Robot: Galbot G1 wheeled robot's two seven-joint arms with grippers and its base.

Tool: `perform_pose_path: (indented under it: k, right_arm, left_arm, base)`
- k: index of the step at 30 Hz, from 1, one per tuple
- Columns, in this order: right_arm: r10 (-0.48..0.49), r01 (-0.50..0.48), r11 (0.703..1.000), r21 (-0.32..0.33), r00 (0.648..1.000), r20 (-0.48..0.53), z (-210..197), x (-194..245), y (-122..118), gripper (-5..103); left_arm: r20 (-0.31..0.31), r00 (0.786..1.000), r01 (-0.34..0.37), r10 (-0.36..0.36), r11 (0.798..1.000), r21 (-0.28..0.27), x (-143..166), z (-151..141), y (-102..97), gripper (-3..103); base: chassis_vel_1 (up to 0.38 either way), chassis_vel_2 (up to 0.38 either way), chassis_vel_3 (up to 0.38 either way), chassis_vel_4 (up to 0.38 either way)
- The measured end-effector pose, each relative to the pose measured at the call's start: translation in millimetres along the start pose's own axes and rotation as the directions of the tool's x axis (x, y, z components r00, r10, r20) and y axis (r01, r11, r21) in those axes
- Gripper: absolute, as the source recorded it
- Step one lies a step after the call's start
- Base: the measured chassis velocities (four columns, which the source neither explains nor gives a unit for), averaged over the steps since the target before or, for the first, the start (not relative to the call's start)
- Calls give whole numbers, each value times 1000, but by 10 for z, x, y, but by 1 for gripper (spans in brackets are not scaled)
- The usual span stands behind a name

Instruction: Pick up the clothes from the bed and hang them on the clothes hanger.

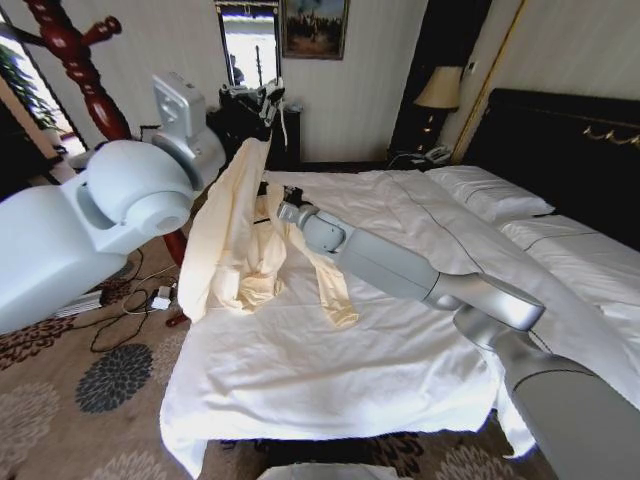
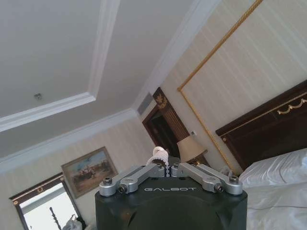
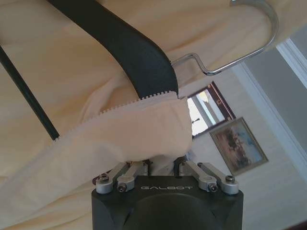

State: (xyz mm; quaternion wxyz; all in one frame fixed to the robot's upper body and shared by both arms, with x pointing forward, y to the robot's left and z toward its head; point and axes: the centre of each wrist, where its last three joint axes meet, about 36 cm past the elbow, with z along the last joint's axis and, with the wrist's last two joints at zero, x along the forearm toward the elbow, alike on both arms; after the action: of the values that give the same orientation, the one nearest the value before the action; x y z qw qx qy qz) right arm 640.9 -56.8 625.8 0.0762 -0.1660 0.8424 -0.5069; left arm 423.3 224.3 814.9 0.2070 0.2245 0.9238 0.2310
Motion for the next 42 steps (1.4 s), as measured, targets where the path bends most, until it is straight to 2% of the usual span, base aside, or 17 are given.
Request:
perform_pose_path:
  k: [4, 7, 10, 11, 13, 14, 17, 20, 27, 28, 30, 32, 35, 37, 40, 41, 42]
  right_arm:
    - [20, -20, 1000, -4, 997, -74, 489, 130, -131, 22]
    - [28, -28, 1000, -2, 996, -88, 584, 177, -190, 22]
    - [22, -22, 1000, -4, 997, -77, 494, 156, -174, 22]
    - [22, -22, 1000, -4, 997, -77, 494, 156, -174, 22]
    - [11, -12, 1000, -7, 998, -58, 337, 124, -127, 22]
    - [-6, 6, 1000, -11, 1000, -24, 48, 79, -52, 22]
    - [-14, 14, 1000, -11, 1000, -1, -159, 47, -4, 22]
    - [-20, 21, 1000, -13, 1000, 19, -393, 7, 47, 22]
    - [-30, 32, 999, -37, 999, 44, -481, 170, 42, 22]
    - [-38, 40, 998, -49, 998, 43, -478, 215, 62, 22]
    - [-83, 87, 989, -117, 996, 38, -471, 416, 191, 22]
    - [-92, 96, 987, -131, 995, 39, -471, 456, 219, 22]
    - [-108, 113, 976, -184, 993, 37, -434, 580, 302, 22]
    - [-108, 112, 975, -190, 994, 32, -413, 583, 313, 22]
    - [-100, 98, 972, -213, 995, 3, -219, 560, 361, 22]
    - [-100, 98, 972, -213, 995, 3, -219, 560, 361, 22]
    - [-92, 88, 973, -215, 996, -7, -141, 549, 366, 22]
  left_arm:
    - [-53, 996, 63, -65, 997, -35, 376, 252, 260, 1]
    - [-71, 995, 63, -67, 996, -60, 532, 319, 257, 1]
    - [-46, 999, 3, -7, 997, -71, 646, 263, 28, 1]
    - [-46, 999, 3, -7, 997, -71, 646, 263, 28, 1]
    - [-24, 1000, -21, 19, 998, -67, 625, 231, -69, 1]
    - [-4, 999, -54, 53, 997, -58, 578, 215, -190, 1]
    - [-1, 996, -86, 86, 995, -54, 566, 224, -283, 1]
    - [-19, 986, -166, 165, 984, -61, 629, 281, -441, 1]
    - [-110, 977, -190, 181, 979, -73, 717, 524, -450, -2]
    - [-113, 976, -192, 184, 979, -65, 722, 541, -453, -2]
    - [-112, 968, -227, 225, 974, -1, 734, 596, -502, 12]
    - [-108, 965, -238, 238, 971, 15, 737, 616, -521, 12]
    - [-93, 951, -288, 294, 955, 66, 776, 759, -602, 28]
    - [-91, 947, -303, 309, 950, 73, 792, 787, -609, 28]
    - [-117, 887, -434, 446, 894, 113, 946, 896, -604, 44]
    - [-117, 887, -434, 446, 894, 113, 946, 896, -604, 44]
    - [-131, 862, -476, 489, 871, 123, 1010, 924, -591, 49]
  base:
    - [0, 0, 0, 0]
    - [0, 0, 0, 0]
    - [0, 0, 0, 0]
    - [0, 0, 0, 0]
    - [0, 0, 0, 0]
    - [0, 0, 0, 0]
    - [0, 0, 0, 0]
    - [0, 0, 0, 0]
    - [0, 0, 0, 0]
    - [0, 0, 0, 0]
    - [0, 0, 0, 0]
    - [0, 0, 0, 0]
    - [0, 0, 0, 0]
    - [0, 0, 0, 0]
    - [0, 0, 0, 0]
    - [0, 0, 0, 0]
    - [0, 0, 0, 0]
